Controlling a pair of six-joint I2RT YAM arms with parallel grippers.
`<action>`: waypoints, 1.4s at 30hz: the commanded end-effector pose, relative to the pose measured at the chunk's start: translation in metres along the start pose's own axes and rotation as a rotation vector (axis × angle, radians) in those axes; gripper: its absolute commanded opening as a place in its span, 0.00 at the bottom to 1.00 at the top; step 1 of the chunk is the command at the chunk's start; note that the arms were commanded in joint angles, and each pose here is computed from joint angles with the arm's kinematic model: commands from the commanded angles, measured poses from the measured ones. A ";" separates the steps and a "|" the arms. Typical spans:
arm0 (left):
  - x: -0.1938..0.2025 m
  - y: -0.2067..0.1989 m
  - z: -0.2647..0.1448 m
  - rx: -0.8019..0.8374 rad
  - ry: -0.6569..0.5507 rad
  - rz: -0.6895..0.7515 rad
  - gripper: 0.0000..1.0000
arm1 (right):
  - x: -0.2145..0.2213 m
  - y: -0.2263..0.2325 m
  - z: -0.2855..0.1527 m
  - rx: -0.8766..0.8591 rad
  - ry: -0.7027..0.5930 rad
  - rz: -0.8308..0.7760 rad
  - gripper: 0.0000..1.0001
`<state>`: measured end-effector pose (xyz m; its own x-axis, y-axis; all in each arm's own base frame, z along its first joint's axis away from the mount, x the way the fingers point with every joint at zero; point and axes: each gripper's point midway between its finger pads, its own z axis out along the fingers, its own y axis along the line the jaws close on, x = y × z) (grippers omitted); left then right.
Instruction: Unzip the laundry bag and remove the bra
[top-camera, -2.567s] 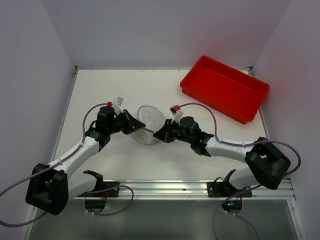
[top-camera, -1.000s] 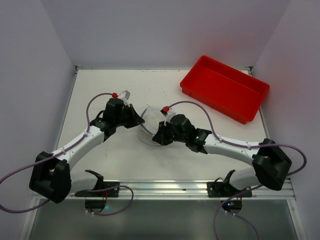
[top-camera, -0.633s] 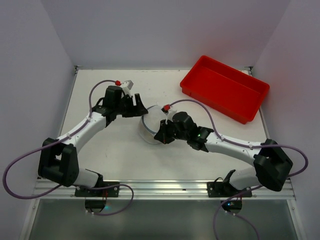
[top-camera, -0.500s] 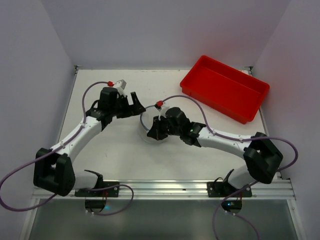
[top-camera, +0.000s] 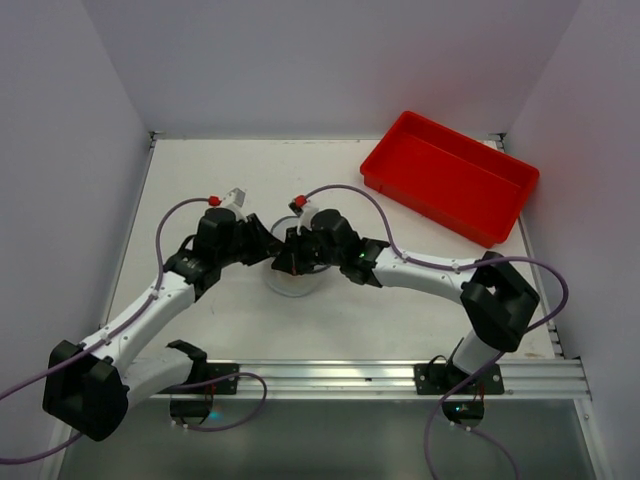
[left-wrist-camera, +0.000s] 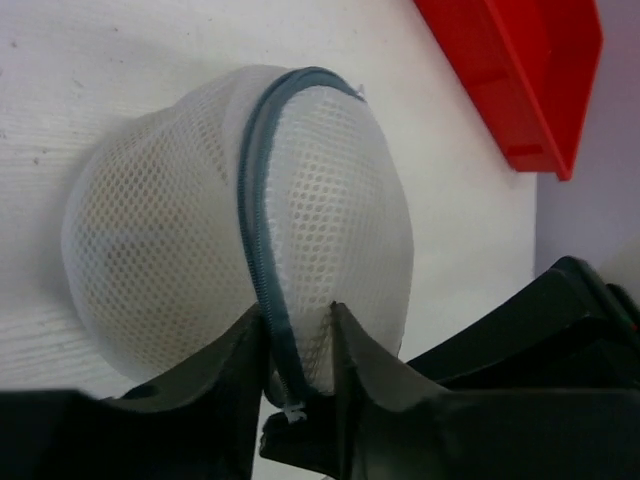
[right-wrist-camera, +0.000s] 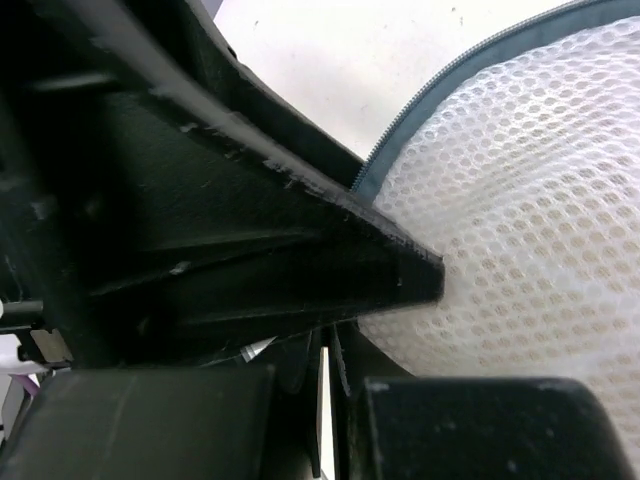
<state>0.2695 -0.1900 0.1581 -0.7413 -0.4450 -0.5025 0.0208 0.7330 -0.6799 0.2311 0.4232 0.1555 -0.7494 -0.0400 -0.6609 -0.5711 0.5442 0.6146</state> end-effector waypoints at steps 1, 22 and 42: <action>0.008 -0.007 0.007 0.022 0.022 0.001 0.29 | -0.027 0.018 -0.011 -0.044 -0.102 -0.031 0.00; -0.062 -0.016 0.017 0.076 0.076 0.493 0.13 | 0.033 -0.074 -0.100 0.130 0.025 -0.084 0.00; -0.004 0.032 -0.032 -0.074 -0.077 -0.087 1.00 | -0.022 0.014 -0.014 -0.057 -0.100 0.062 0.00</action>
<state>0.2564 -0.1452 0.1560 -0.7061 -0.4490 -0.5476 -0.0174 0.7841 -0.6204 0.2302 0.4025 0.1555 -0.7758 0.0243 -0.6305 -0.5173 0.5477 0.6576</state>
